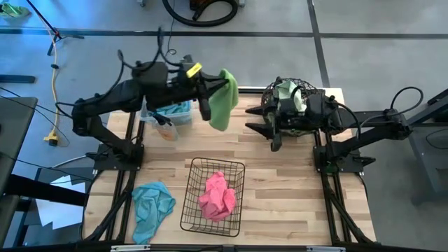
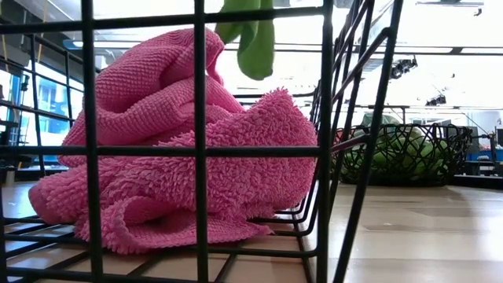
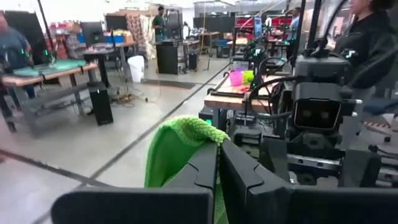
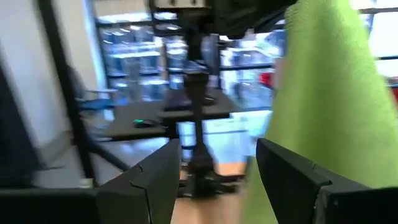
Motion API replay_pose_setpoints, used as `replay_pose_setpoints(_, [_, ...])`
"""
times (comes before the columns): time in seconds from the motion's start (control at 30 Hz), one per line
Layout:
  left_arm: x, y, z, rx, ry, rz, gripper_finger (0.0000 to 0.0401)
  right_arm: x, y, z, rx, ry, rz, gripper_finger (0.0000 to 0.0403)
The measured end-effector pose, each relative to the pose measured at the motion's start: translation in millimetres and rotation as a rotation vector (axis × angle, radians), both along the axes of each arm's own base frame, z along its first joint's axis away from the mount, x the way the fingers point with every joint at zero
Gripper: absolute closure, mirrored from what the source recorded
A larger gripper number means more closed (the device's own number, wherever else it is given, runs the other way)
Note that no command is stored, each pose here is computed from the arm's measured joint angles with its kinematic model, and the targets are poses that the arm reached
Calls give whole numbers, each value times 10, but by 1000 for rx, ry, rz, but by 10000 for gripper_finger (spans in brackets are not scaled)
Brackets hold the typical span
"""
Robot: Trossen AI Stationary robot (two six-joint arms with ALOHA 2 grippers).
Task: Sort microfiber towel by color & place in baskets
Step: Put the green microfiber towel into the round black wire basket
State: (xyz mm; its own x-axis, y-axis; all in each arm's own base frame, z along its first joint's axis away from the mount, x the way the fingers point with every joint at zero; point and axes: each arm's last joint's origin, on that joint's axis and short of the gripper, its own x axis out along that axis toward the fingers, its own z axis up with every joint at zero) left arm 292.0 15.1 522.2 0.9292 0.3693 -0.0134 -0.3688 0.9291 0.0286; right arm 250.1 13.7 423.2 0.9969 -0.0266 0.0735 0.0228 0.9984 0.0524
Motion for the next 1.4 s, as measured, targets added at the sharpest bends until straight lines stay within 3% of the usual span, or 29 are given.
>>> replay_pose_setpoints(0.2, [62, 59, -41, -59, -10, 10, 401, 1, -75, -62, -87, 73, -136, 185])
replay_pose_setpoints(0.5, [65, 82, -43, -71, -15, 20, 401, 4, -235, -87, -124, 104, -200, 92])
replay_pose_setpoints(0.67, [196, 118, -102, -77, -20, 26, 401, 88, -260, -98, -145, 77, -177, 59])
replay_pose_setpoints(0.8, [295, 141, -139, -77, -31, 5, 401, 180, -279, -158, -202, 102, -199, 50])
replay_pose_setpoints(1.03, [356, 141, -179, -114, -34, -31, 401, 242, -363, -181, -297, 136, -496, 49])
replay_pose_setpoints(1.4, [400, 111, -147, -143, -88, -148, 401, 285, -458, -168, -300, 86, -419, 50])
